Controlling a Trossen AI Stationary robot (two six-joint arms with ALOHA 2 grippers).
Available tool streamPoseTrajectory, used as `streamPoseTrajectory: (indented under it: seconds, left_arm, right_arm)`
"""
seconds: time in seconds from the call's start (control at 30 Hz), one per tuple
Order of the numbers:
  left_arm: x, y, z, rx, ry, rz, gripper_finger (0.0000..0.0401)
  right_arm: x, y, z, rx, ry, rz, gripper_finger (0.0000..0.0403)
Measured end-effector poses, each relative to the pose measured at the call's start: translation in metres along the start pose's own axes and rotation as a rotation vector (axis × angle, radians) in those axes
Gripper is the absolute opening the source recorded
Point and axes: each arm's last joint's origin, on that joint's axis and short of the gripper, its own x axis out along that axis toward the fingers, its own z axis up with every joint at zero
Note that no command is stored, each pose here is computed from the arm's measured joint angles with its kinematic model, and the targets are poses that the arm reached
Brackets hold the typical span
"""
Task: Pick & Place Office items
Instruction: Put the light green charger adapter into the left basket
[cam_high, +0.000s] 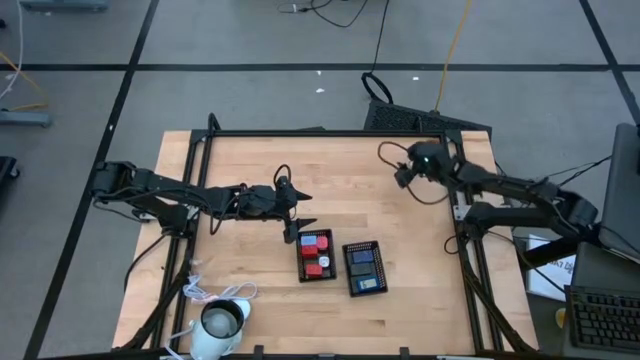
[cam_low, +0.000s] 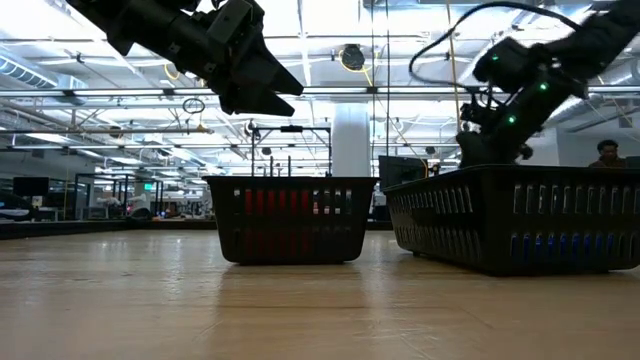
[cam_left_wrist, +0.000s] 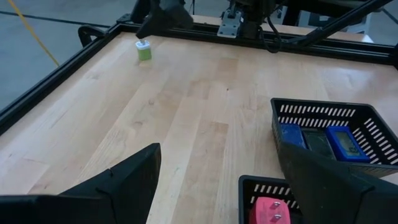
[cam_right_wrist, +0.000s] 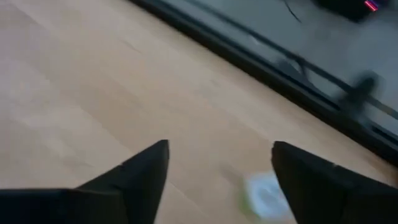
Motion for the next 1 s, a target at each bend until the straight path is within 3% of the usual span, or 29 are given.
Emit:
streamPoseTrajectory:
  seconds: [0.13,0.33,0.57,0.7,1.0]
  left_arm:
    - [0.0,0.0,0.0,0.0,0.0,0.001,0.0328]
    - [0.0,0.0,0.0,0.001,0.004,0.002,0.0328]
    - [0.0,0.0,-0.001,0.001,0.007,0.002,0.0328]
    - [0.0,0.0,-0.001,0.001,0.007,0.002,0.0328]
    - [0.0,0.0,-0.001,-0.002,0.007,0.001,0.0328]
  right_arm:
    - [0.001,-0.011,-0.002,0.01,0.121,-0.117,0.0303]
    - [0.014,-0.024,-0.02,0.081,0.172,-0.153,0.0296]
    - [0.029,-0.032,-0.037,0.077,0.132,-0.132,0.0282]
    - [0.036,-0.035,-0.045,0.088,0.184,-0.118,0.0281]
    - [0.044,-0.031,-0.048,0.087,0.196,-0.091,0.0274]
